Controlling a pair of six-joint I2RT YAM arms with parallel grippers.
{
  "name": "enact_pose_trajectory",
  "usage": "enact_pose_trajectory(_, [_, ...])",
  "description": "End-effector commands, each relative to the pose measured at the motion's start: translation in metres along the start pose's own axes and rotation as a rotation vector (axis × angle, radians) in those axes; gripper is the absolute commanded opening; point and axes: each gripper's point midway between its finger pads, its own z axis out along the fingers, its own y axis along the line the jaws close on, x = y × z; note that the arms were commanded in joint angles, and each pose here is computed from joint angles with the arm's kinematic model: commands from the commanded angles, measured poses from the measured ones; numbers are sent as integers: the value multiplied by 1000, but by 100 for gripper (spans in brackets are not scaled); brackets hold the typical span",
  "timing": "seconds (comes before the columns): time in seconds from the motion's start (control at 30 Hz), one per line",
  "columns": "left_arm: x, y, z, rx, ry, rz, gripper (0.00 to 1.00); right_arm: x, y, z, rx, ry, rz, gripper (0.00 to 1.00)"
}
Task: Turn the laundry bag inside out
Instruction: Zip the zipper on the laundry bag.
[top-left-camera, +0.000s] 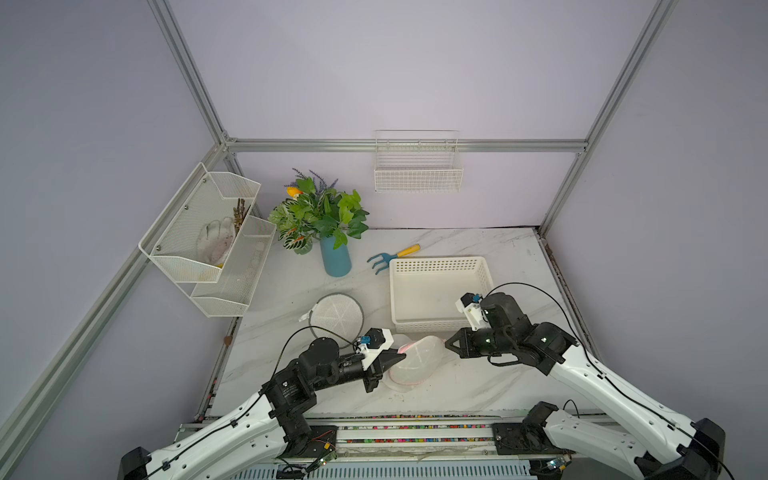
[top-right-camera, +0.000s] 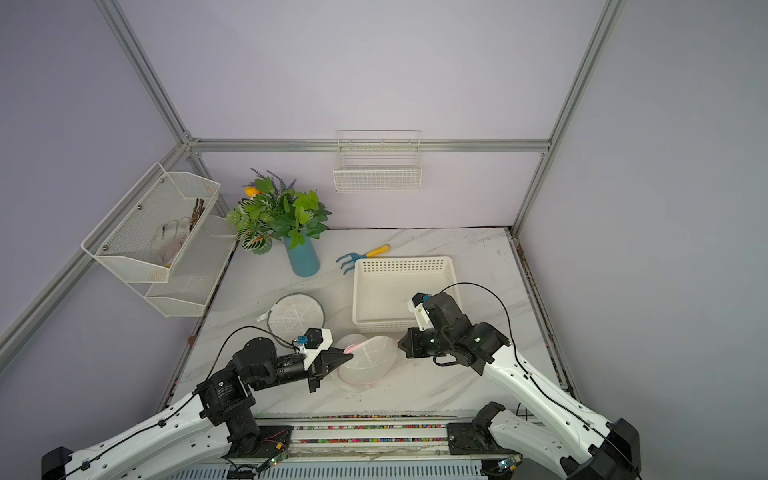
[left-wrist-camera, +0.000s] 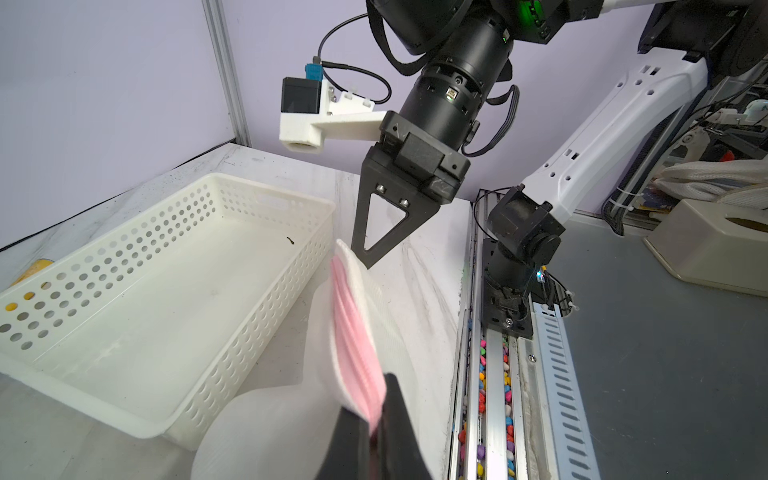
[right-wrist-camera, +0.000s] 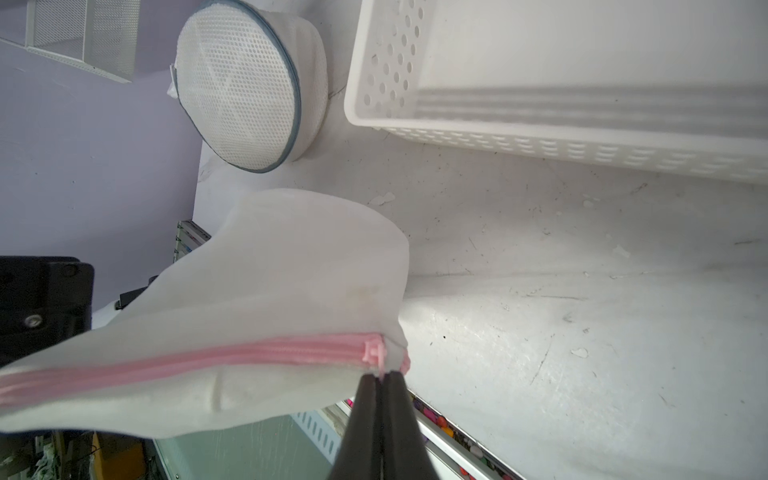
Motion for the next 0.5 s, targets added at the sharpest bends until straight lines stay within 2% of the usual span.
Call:
enact_pose_trajectory(0.0, [-28,-1,-2,0,-75,-12,0,-2,2,-3,-8,4,-5,0])
enact_pose_trajectory(0.03, [-23,-2,0,9,-54,-38,0,-4,5,-5,-14,-6,-9,0])
enact_pose_trajectory(0.07, [-18,-4,0,22,-36,-68,0,-8,8,-8,-19,-19,-13,8])
enact_pose_trajectory(0.1, [-13,-6,1,35,-17,-108,0,-11,9,-11,-18,-34,-15,23])
enact_pose_trajectory(0.17, [-3,-11,1,72,8,-203,0,-17,10,-17,-10,-68,-17,45])
enact_pose_trajectory(0.23, [3,-18,0,126,4,-285,0,-23,10,-23,5,-106,-18,56])
enact_pose_trajectory(0.33, [3,-24,-2,190,-57,-385,0,-28,6,-26,23,-130,-15,64])
enact_pose_trajectory(0.47, [-6,-27,0,266,-139,-459,0,-30,0,-27,42,-146,-9,64])
